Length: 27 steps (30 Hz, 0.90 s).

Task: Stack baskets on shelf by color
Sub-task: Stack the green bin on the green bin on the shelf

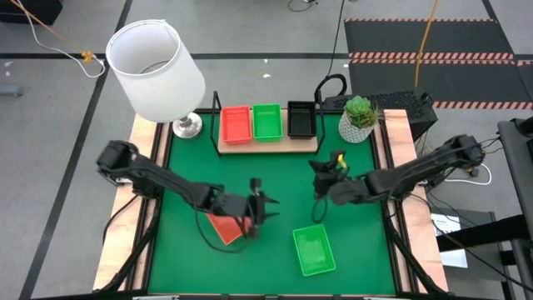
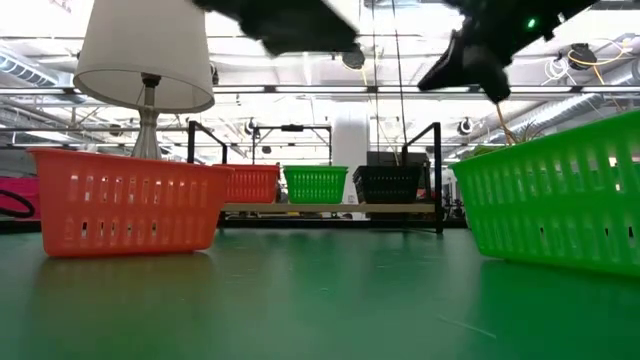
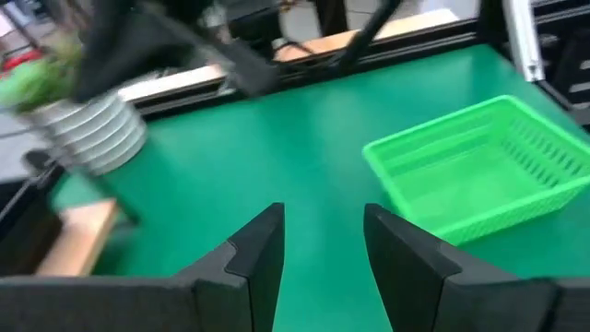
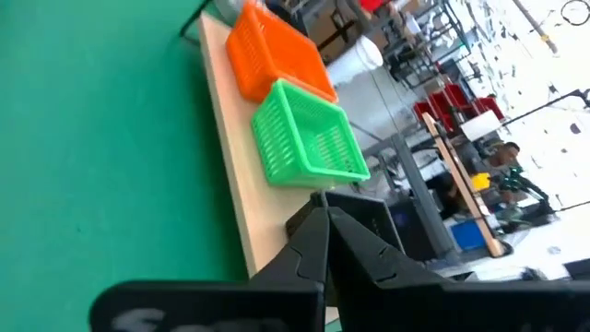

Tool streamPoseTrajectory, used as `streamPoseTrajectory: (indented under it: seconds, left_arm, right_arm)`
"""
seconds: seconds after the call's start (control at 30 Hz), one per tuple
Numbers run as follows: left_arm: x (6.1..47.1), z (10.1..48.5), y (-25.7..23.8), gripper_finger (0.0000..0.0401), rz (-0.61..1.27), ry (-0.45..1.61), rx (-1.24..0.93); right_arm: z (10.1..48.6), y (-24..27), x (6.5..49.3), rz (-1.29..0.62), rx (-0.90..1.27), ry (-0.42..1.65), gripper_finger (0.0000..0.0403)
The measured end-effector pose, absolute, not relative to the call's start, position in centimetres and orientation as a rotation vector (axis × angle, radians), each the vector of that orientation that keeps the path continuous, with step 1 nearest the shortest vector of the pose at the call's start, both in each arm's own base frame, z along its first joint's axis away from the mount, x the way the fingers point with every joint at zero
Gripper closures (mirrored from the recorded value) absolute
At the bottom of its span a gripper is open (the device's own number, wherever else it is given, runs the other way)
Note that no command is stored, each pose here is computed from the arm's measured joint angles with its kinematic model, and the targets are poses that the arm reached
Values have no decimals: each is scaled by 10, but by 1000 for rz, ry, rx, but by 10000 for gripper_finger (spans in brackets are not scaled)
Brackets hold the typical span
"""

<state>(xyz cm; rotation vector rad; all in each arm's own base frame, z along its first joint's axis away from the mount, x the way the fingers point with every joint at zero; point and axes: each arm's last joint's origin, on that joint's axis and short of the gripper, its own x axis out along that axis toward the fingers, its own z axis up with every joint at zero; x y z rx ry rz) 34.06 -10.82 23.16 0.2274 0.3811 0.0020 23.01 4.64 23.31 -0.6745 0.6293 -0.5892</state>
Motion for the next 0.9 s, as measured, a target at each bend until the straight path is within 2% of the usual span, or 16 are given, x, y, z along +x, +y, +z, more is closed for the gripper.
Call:
streamPoseTrajectory:
  seconds: [0.2,0.4,0.6,0.9]
  left_arm:
    - [393,222,-151,240,-68,451,306]
    - [432,213,-192,191,-109,513,327]
    - [446,205,-229,149,-155,514,302]
    - [450,199,-279,168,-196,457,222]
  right_arm:
    - [260,44,208,-589,-605,528,403]
    - [274,42,185,-530,-460,464,403]
    - [275,42,173,-428,-334,472,403]
    - [275,49,168,-387,-250,459,403]
